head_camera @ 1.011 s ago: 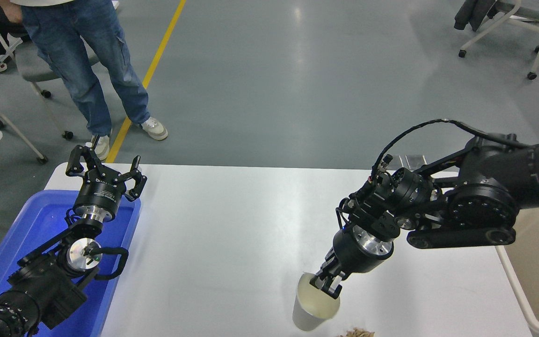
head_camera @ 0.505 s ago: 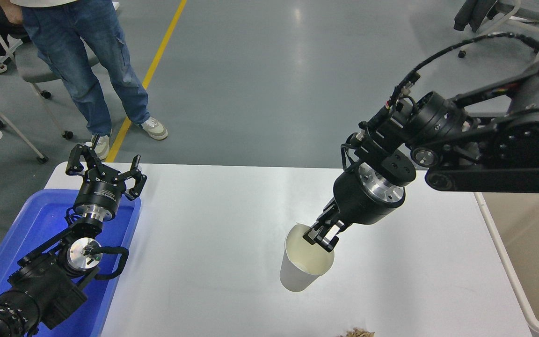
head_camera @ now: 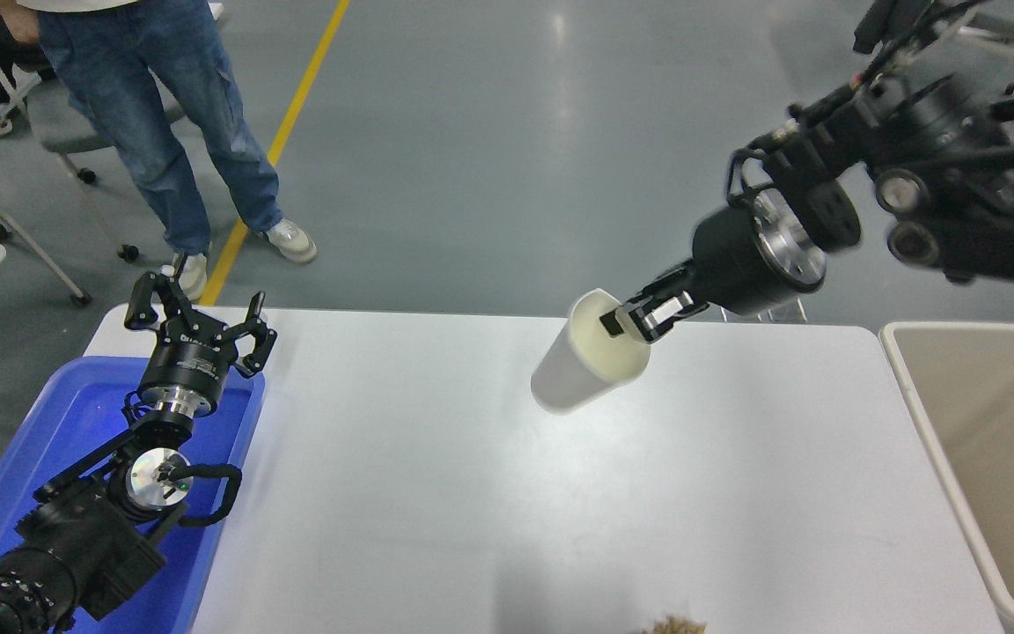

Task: Dispose of the paper cup in the dustbin

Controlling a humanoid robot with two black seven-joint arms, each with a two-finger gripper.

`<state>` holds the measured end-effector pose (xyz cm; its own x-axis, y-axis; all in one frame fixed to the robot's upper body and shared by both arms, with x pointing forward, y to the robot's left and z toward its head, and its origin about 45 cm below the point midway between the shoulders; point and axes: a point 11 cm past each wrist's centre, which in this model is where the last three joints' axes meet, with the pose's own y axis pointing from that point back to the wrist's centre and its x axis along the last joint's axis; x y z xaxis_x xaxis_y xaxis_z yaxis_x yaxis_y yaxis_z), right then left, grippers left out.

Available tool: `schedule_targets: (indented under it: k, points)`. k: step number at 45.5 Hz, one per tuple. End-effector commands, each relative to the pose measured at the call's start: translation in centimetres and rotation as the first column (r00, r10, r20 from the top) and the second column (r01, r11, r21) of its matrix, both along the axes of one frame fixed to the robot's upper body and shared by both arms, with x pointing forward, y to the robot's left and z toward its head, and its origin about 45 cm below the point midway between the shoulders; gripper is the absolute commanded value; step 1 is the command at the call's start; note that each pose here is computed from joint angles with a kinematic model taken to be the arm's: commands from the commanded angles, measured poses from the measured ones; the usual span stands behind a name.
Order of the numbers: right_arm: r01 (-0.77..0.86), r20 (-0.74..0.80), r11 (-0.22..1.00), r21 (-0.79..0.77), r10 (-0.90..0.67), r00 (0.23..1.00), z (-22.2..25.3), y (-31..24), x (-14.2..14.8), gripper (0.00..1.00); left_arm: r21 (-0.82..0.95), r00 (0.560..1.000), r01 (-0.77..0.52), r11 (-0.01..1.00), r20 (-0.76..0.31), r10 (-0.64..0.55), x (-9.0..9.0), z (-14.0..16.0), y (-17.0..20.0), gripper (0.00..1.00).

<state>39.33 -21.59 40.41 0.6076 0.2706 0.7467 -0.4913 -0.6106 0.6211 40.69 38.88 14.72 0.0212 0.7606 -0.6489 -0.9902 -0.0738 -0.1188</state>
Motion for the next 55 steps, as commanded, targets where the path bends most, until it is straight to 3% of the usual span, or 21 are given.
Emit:
schedule_targets:
  k: [1, 12, 24, 34, 46, 55]
  points:
    - [0.323, 0.054, 0.928, 0.185, -0.338, 0.94, 1.3, -12.9, -0.3, 0.0, 0.0, 1.0, 0.001, 1.0, 0.0, -0.001, 0.0, 0.0, 0.0, 1.0]
    - [0.526, 0.049, 0.819, 0.231, -0.549, 0.834, -1.8, -21.4, -3.2, 0.0, 0.001, 1.0, 0.0, 1.0, -0.001, 0.0, 0.0, 0.0, 0.0, 1.0]
    - [0.7, 0.056, 0.706, 0.105, -0.707, 0.705, -7.7, -28.9, -4.7, 0.0, 0.0, 1.0, 0.001, 1.0, 0.0, -0.001, 0.0, 0.0, 0.0, 1.0]
    - [0.793, 0.12, 0.609, 0.028, -0.789, 0.602, -12.4, -33.6, -5.1, 0.0, 0.0, 1.0, 0.001, 1.0, 0.0, -0.001, 0.0, 0.0, 0.0, 1.0]
    - [0.92, 0.154, 0.391, -0.003, -0.909, 0.387, -18.3, -39.1, -5.8, 0.0, 0.0, 1.0, 0.001, 1.0, 0.0, -0.001, 0.0, 0.0, 0.0, 1.0]
    - [0.948, 0.252, 0.305, -0.087, -0.914, 0.317, -22.1, -41.0, -6.5, 0.0, 0.001, 1.0, 0.0, 1.0, -0.001, 0.0, 0.0, 0.0, 0.0, 1.0]
